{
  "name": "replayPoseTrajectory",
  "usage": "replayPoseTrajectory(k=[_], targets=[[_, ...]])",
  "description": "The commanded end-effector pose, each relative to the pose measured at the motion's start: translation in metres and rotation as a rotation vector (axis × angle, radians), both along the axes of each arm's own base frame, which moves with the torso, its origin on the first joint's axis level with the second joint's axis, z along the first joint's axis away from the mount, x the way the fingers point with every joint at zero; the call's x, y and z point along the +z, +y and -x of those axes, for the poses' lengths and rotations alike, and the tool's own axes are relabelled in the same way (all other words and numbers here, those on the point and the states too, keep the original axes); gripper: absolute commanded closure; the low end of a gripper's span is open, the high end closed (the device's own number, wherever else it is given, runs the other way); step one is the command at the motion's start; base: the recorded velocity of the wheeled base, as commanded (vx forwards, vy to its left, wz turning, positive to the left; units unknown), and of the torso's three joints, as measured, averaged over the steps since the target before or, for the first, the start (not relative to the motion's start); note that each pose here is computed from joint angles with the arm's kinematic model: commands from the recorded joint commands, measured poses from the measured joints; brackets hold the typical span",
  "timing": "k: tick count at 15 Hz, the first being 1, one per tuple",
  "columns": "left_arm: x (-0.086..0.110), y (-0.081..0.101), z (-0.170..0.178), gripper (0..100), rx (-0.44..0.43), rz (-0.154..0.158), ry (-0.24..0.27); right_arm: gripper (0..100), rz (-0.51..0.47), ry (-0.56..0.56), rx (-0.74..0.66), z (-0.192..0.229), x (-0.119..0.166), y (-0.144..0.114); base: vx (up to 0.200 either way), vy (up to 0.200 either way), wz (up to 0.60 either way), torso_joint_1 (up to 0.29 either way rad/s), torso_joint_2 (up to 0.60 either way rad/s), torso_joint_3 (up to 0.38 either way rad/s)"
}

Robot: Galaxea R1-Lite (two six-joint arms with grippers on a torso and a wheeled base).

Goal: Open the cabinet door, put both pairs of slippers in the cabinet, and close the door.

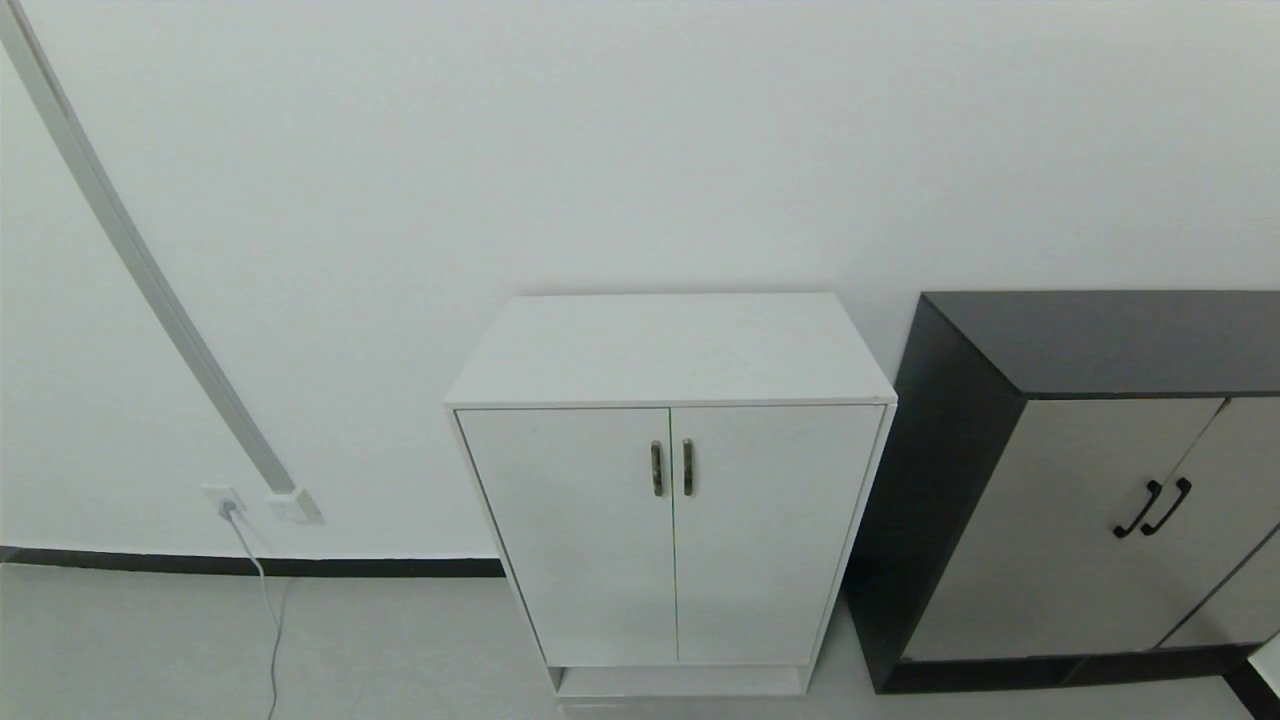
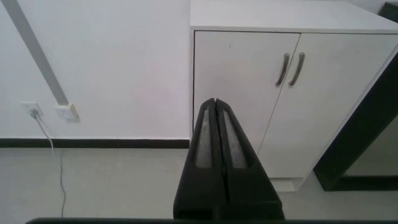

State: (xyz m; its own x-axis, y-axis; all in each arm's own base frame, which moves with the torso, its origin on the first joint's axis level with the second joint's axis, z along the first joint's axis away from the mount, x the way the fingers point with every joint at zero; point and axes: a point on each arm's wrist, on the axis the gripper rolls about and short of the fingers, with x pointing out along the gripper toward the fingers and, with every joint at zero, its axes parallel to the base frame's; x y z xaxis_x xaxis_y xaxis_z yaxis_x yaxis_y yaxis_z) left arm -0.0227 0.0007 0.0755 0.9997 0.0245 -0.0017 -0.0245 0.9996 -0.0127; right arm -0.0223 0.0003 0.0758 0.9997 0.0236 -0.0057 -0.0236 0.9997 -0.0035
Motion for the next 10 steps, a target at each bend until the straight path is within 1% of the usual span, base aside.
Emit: replayPoseTrajectory(k=[1,10], targets=[[0.0000,0.0000,0.0000,100,-0.001,-0.002,0.000,100,-0.007,-0.007,-0.004,0.0005,-0.0001,-0.0001,0.000,0.000,0.00,0.000,0.00,0.000],[0.0000,0.0000,0.0000,100,-0.001,0.000,0.000,100,0.002,-0.007,-0.002,0.0005,-0.0001,-0.0001,0.000,0.000,0.00,0.000,0.00,0.000]])
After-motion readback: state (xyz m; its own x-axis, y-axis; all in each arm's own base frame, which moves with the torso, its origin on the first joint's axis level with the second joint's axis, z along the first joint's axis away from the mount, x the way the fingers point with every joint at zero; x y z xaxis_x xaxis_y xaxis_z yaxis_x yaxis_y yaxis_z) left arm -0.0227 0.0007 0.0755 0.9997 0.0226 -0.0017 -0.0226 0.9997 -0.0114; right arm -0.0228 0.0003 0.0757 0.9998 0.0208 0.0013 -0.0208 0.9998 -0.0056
